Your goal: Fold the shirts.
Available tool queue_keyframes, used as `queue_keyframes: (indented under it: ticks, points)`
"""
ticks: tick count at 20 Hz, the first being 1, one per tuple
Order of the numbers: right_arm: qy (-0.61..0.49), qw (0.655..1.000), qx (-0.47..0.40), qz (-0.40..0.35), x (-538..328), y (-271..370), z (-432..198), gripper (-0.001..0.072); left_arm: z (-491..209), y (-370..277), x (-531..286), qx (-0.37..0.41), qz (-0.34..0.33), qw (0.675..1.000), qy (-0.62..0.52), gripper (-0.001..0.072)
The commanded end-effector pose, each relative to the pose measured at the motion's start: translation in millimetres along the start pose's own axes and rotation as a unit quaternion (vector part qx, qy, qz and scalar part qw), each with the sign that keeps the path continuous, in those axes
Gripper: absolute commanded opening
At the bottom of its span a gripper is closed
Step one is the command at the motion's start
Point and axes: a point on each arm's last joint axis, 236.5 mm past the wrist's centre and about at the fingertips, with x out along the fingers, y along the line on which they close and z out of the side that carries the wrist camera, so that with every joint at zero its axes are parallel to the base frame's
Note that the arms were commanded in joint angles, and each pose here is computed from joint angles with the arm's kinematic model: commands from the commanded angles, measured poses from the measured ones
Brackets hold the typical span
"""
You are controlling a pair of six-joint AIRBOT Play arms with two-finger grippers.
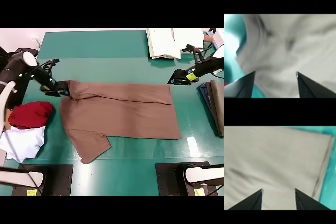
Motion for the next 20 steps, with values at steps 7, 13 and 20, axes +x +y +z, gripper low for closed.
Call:
queue_keyframes:
  ticks: [7,13,20]
  points:
    - [-0.082,0.996,-0.031,0.008,-43.6,45.0,-51.7,0.0451,-199.5,-14.6,47.3,-0.095,-0.046,0.994,0.042,0.0596]
    - [-0.101,0.994,-0.039,0.005,-57.4,51.9,-58.9,0.0451,-197.7,-55.7,74.6,-0.119,-0.141,0.983,0.005,0.0595]
    - [-0.067,0.997,-0.024,0.008,-59.1,45.6,-76.9,0.0452,-197.8,-76.0,73.7,-0.075,-0.138,0.988,0.003,0.0022]
